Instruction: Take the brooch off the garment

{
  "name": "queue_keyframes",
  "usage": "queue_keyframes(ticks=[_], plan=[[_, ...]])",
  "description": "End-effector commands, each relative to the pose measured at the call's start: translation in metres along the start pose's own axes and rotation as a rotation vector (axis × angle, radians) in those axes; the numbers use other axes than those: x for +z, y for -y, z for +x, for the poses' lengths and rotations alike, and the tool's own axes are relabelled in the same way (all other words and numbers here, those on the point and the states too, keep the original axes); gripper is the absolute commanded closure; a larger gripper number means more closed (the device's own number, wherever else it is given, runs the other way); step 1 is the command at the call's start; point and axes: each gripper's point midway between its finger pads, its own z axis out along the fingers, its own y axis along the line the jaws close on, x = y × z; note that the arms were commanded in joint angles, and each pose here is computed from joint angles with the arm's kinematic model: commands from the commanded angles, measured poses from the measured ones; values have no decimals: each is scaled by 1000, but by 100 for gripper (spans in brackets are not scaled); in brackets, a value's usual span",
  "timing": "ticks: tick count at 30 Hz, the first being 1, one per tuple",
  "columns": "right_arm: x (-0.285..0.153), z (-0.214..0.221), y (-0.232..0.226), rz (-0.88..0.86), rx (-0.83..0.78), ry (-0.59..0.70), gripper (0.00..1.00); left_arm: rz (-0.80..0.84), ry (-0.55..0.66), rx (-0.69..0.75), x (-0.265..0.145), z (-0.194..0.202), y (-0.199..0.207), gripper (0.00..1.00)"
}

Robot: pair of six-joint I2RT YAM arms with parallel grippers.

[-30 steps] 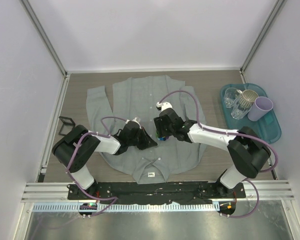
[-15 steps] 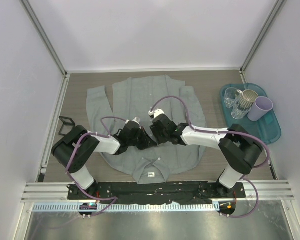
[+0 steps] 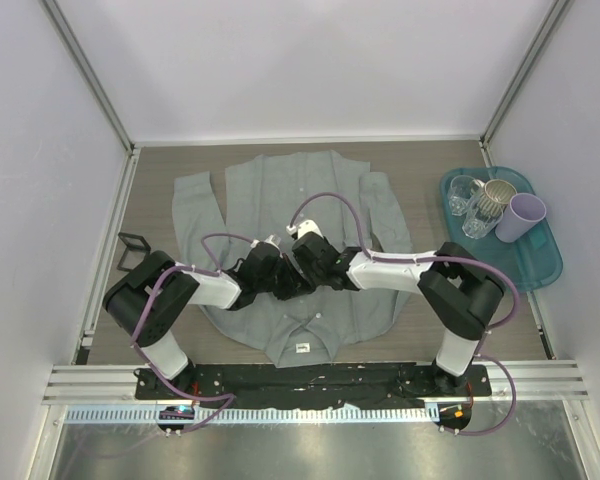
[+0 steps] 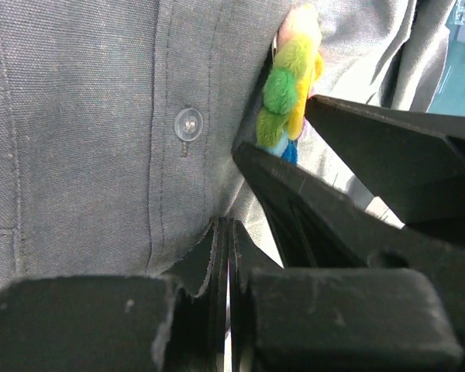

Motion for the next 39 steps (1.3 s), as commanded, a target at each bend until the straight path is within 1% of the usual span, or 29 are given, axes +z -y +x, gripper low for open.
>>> queue_keyframes(ticks=[1,2,5,7,8,10,11,14,15,16,17,18,20,21,22,23,25,27,31,35,39], plan=[[5,-12,13,105,65,31,55,-45,-1,15,-3,5,-11,97],[4,-14,13,108,78,40,63,-42,0,17,-3,5,-10,97],[-1,-20,17,120,122,70,75,-42,4,17,-3,4,-10,97],[-7,-26,15,103,150,90,78,-41,6,19,-4,4,-10,97],[-11,-29,13,90,165,100,81,-44,8,19,-4,4,-11,97],[-18,-33,10,53,189,115,85,-44,12,20,-5,3,-11,97],[-19,-33,12,42,218,113,91,-41,12,23,-5,3,-9,97],[-21,-31,11,-22,272,106,99,-40,14,31,-7,2,-7,97],[-20,-25,15,-34,309,96,99,-35,17,37,-7,1,-5,97],[-24,-32,15,-67,340,124,99,-34,17,45,-9,0,-3,97],[-26,-31,8,-132,361,118,99,-29,21,50,-9,-2,1,97],[-24,-24,15,-143,406,107,99,-24,20,56,-10,-3,4,97],[-28,-31,17,-195,462,140,99,-14,21,76,-12,-5,12,94],[-28,-21,13,-240,476,112,99,-6,24,86,-13,-7,15,91],[-27,-29,19,-264,519,140,99,0,22,92,-14,-7,18,89],[-29,-22,14,-317,526,123,99,12,26,103,-15,-9,23,88],[-28,-25,18,-356,577,136,99,33,16,115,-15,-9,30,84],[-29,-18,16,-404,606,122,99,54,14,129,-14,-11,39,82],[-28,-16,28,-447,697,136,99,82,-8,143,-10,-10,49,80],[-25,-3,36,-480,769,123,99,82,-31,149,-2,-10,51,80],[-22,4,37,-500,826,105,99,70,-43,137,7,-8,44,84]])
